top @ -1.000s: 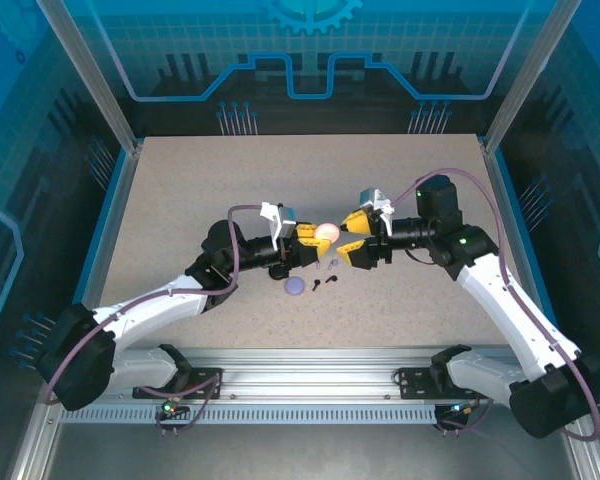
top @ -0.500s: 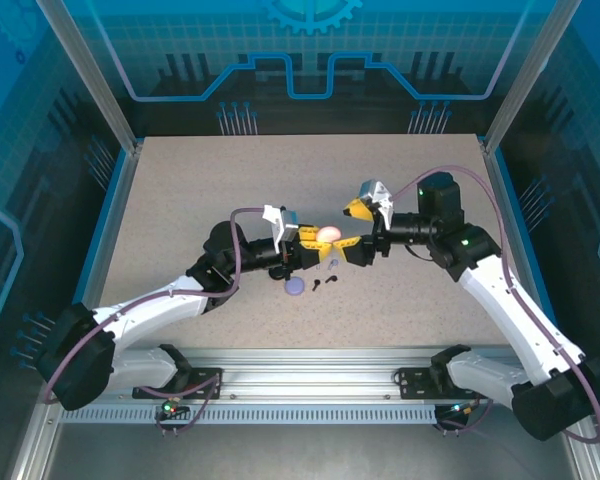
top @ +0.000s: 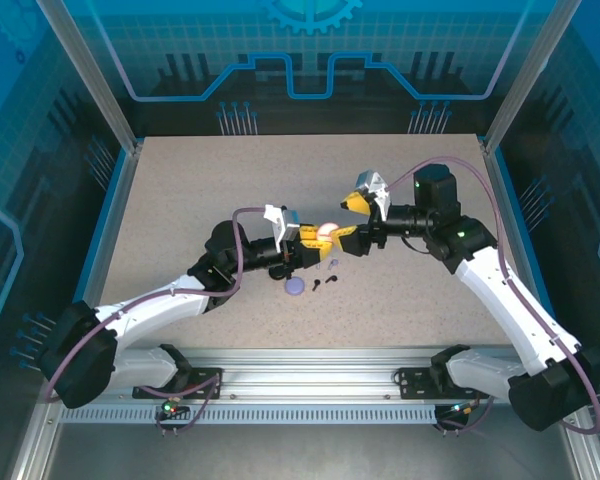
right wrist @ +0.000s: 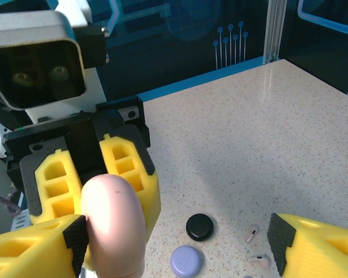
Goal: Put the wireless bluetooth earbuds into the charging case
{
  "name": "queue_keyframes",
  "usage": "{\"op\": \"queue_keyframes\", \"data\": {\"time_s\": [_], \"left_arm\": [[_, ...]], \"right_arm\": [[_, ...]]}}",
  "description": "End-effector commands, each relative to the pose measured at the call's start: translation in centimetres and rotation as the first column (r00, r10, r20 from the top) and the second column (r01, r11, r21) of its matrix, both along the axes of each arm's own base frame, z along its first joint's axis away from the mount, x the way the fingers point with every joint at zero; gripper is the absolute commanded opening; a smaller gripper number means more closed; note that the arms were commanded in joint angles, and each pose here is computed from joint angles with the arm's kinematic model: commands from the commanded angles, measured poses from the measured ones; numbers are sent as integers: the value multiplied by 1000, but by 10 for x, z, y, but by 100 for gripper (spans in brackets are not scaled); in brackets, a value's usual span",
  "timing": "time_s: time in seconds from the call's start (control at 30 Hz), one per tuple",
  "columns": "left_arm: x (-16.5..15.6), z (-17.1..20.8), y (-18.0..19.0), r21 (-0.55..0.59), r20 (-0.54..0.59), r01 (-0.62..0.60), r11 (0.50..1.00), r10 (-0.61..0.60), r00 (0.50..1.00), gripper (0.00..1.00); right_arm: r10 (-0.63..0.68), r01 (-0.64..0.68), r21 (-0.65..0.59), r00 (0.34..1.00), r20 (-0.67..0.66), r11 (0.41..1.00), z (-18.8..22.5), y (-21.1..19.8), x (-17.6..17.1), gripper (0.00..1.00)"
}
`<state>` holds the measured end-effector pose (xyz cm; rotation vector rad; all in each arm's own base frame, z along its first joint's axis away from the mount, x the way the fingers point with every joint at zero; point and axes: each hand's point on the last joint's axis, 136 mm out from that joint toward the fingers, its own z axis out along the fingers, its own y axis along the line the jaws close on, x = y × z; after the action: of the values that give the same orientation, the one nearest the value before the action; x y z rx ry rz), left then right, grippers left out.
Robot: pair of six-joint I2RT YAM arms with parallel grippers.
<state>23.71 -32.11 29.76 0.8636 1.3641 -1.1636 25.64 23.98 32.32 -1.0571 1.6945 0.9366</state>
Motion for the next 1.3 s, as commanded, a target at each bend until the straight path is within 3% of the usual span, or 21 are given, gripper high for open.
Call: {"op": "queue_keyframes", "data": {"time_s": [0.0, 0.37, 0.47, 0.57, 0.73, 0.87, 1.07, 1.27], "left_arm": [[-6, 9, -6, -3, 42, 36, 999, -36, 998, 19], [-6, 6, -5, 3, 42, 22, 1000, -22, 999, 19], [-6, 4, -3, 8, 42, 10, 1000, -11, 999, 19], [-7, 4, 1, 10, 55, -9, 1000, 8, 998, 19], [-10, 7, 13, 13, 93, -58, 998, 56, 994, 18], [-14, 10, 22, 23, 120, -91, 996, 87, 989, 18], [-21, 24, 32, 16, 163, -117, 993, 112, 980, 18], [-25, 32, 38, 11, 189, -130, 991, 125, 974, 18]], "right_arm": [[-45, 45, 10, 998, 36, 999, 15, 0, 12, 83], [-23, 20, 80, 999, 33, 997, 36, -5, 7, 84], [-68, 67, 93, 998, 13, 993, 40, -17, 5, 85], [-193, 196, 70, 980, -46, 978, 34, -35, 9, 87], [-396, 404, -13, 888, -233, 915, -4, -62, 16, 78], [-532, 530, -127, 745, -402, 838, -60, -78, 20, 74], [-636, 526, -364, 564, -527, 768, -149, -69, 12, 68], [-682, 486, -481, 475, -556, 730, -205, -41, 9, 67]]}}
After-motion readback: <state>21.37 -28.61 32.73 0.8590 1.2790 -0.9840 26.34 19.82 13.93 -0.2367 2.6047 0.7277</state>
